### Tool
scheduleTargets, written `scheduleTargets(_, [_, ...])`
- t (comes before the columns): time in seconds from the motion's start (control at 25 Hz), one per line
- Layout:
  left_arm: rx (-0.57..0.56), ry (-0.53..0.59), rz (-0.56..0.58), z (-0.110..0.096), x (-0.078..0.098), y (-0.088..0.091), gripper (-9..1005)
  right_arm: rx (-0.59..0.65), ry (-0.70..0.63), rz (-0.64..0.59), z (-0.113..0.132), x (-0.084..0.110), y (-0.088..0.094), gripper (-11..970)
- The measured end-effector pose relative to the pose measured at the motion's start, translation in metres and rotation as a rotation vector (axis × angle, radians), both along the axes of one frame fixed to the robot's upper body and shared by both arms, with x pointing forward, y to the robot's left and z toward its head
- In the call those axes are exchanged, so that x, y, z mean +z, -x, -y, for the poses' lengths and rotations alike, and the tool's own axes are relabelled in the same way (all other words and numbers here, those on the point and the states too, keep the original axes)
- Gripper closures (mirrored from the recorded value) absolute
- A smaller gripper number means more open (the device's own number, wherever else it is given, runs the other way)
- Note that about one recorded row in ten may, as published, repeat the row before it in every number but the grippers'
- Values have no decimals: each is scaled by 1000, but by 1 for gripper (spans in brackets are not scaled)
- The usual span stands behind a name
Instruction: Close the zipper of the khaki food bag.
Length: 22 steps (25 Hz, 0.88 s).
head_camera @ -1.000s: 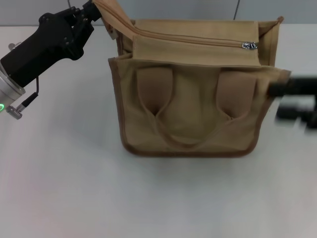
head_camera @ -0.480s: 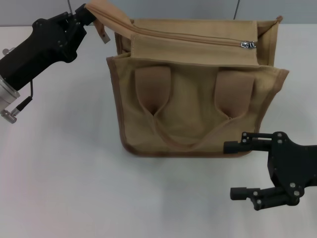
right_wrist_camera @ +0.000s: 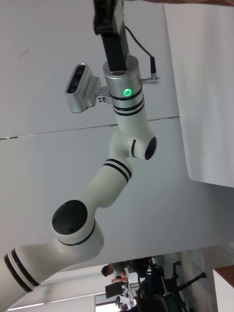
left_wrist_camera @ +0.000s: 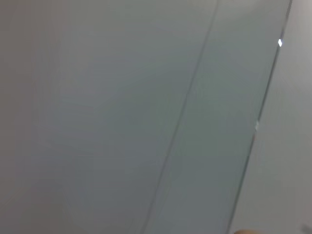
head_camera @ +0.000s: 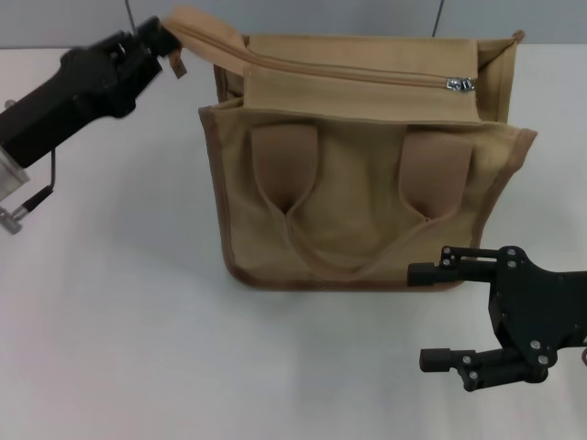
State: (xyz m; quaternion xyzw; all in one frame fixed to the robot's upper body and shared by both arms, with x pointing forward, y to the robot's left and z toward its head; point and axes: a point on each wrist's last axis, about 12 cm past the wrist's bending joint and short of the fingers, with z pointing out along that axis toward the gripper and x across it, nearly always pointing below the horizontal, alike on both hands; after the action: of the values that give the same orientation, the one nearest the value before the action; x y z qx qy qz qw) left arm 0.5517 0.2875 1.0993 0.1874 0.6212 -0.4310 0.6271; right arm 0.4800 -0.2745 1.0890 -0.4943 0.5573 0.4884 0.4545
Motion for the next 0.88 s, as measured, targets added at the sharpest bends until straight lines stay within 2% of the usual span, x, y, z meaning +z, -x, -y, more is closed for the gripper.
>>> scheduleTargets(0.12, [-36, -36, -30, -9, 3, 3, 925, -2, 2, 0, 0, 0, 0, 160])
scheduleTargets(0.16, [-56, -65, -58, -24, 7, 10, 923, -3, 2, -1, 0, 0, 0, 160])
scheduleTargets(0.2, [-56, -65, -58, -24, 7, 10, 859, -3, 2, -1, 0, 0, 0, 160])
scheduleTargets(0.32, [-101, -97, -47, -49, 18, 27, 694, -3, 0, -6, -1, -1, 0, 160])
scheduleTargets(0.36, [-160, -121, -22, -61, 24, 40, 655, -4, -3, -13, -2, -3, 0, 161])
scheduleTargets(0.4, [-160, -121, -22, -61, 24, 40, 617, -4, -3, -13, -2, -3, 0, 161])
scheduleTargets(0.44, [-240, -151, 3, -67, 27, 54, 578, -5, -4, -16, -3, -3, 0, 161])
scheduleTargets(0.6, [-325, -184, 19, -64, 24, 64, 404, -5, -14, -23, -7, -4, -1, 161])
scheduleTargets(0.64, [-407, -222, 29, -52, 15, 71, 355, -6, -19, -32, -10, -6, -1, 162])
scheduleTargets(0.72, [-453, -239, 34, -41, 7, 75, 258, -9, -20, -36, -11, -7, -2, 163])
scheduleTargets(0.84, [-552, -285, 56, -15, -12, 86, 215, -19, -15, -48, -12, -10, -2, 164])
scheduleTargets(0.88, [-552, -285, 56, -15, -12, 86, 200, -19, -15, -48, -12, -10, -2, 164])
